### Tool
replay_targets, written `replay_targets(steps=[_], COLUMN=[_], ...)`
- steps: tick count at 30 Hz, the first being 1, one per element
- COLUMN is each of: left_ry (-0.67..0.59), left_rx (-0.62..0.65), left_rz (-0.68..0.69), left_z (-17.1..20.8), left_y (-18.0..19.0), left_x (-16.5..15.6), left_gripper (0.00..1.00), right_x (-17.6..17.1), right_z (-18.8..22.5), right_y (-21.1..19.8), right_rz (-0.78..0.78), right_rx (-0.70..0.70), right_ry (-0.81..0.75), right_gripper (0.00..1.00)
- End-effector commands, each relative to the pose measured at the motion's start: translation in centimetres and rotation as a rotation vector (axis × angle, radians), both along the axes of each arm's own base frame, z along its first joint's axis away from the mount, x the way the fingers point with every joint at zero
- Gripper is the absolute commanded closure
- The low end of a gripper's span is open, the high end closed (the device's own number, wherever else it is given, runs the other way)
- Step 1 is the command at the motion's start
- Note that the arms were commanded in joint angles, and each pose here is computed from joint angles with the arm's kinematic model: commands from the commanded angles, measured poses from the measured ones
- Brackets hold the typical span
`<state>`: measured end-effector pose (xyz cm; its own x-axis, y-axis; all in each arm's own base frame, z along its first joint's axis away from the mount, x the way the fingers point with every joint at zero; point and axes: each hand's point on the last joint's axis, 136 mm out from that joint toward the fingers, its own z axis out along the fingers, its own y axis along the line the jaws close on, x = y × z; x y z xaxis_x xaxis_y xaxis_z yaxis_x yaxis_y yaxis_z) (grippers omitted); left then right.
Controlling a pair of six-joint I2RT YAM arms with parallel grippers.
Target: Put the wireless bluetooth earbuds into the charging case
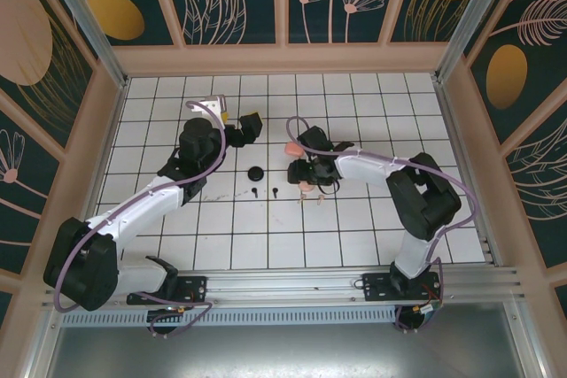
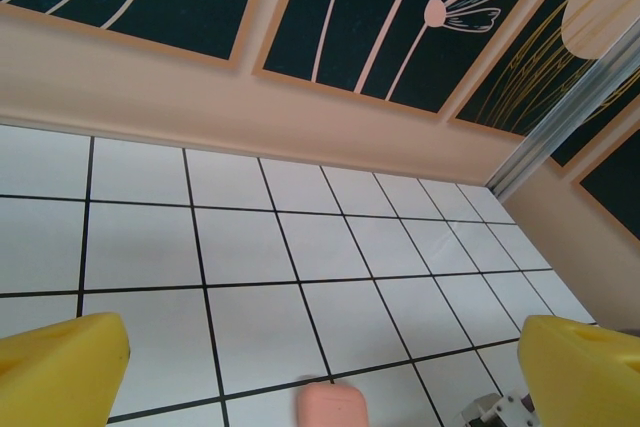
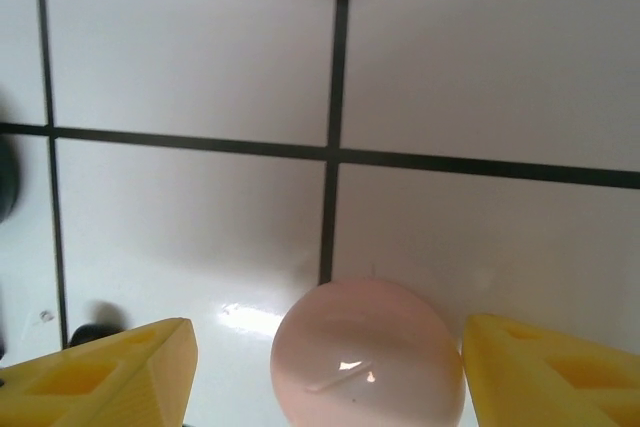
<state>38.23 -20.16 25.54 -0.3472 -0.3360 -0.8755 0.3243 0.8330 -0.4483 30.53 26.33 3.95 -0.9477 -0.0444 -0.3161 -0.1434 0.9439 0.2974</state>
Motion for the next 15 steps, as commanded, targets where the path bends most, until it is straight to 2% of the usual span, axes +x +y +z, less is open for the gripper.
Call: replay_targets(steps=[1, 8, 12, 15], left_ry=[-0.044, -0.043, -0.046, -0.058], left_rx=[-0.025, -0.050, -0.072, -0.069], left_rz=[0.015, 0.015, 0.021, 0.015], left_z=[1.6, 2.0, 2.5, 2.9], left_y=[0.3, 0.2, 0.4, 0.6], left_x=[0.3, 0.3, 0.1, -0.3], left_gripper=[0.01, 0.01, 0.01, 0.01], right_x=[-1.0, -0.1, 0.4, 0.2], right_z=[1.9, 3.7, 3.5, 2.7], right_y=[1.0, -0.2, -0.3, -0.1], right_rz=[0.044, 0.043, 0.157, 0.257], right_rx=[0.040, -0.074, -0.207, -0.251], right_ry=[-0.029, -0.102, -0.136, -0.126], right_gripper=[0.29, 0.26, 0.25, 0.25])
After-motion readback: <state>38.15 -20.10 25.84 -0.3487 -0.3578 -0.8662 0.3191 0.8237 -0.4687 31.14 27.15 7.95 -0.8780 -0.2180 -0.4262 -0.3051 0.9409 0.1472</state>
